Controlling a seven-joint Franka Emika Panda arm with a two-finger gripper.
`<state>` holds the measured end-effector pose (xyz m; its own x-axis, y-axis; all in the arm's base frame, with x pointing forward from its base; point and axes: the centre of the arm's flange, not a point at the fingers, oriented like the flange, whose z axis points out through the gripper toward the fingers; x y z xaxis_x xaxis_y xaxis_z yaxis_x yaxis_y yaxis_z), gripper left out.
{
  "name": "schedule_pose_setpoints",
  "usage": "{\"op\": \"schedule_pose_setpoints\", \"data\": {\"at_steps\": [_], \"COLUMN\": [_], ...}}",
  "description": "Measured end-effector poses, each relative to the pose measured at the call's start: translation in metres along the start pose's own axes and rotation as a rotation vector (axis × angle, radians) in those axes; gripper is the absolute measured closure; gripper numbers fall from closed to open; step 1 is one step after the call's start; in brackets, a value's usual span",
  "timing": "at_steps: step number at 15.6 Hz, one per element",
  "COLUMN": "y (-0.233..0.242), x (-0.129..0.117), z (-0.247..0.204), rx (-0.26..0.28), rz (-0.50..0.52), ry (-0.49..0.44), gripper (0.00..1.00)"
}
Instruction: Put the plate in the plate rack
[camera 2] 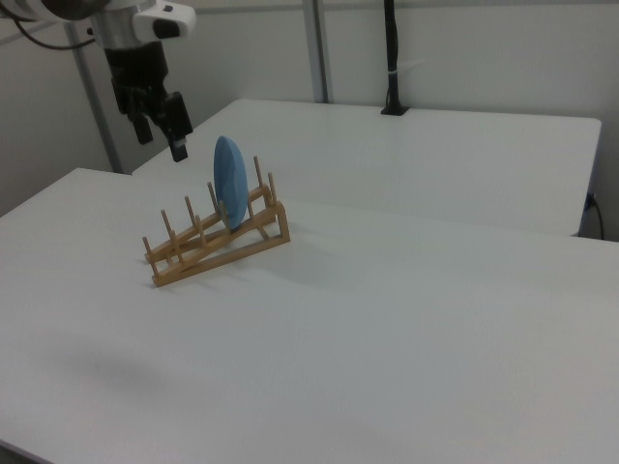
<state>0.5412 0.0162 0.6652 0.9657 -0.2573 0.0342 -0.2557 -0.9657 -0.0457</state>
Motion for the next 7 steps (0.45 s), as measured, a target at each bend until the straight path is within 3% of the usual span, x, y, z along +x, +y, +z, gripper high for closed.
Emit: {"op": "schedule_pose_setpoints", "data": {"at_steps": [3, 7], "y": [0.005, 0.007], "x": [0.011, 0.019], "z": [0.012, 0.021], "rx": [0.01, 0.016], "rz": [-0.105, -0.117], "ry": [0.044, 0.066], "gripper": [0.0, 0.0]}}
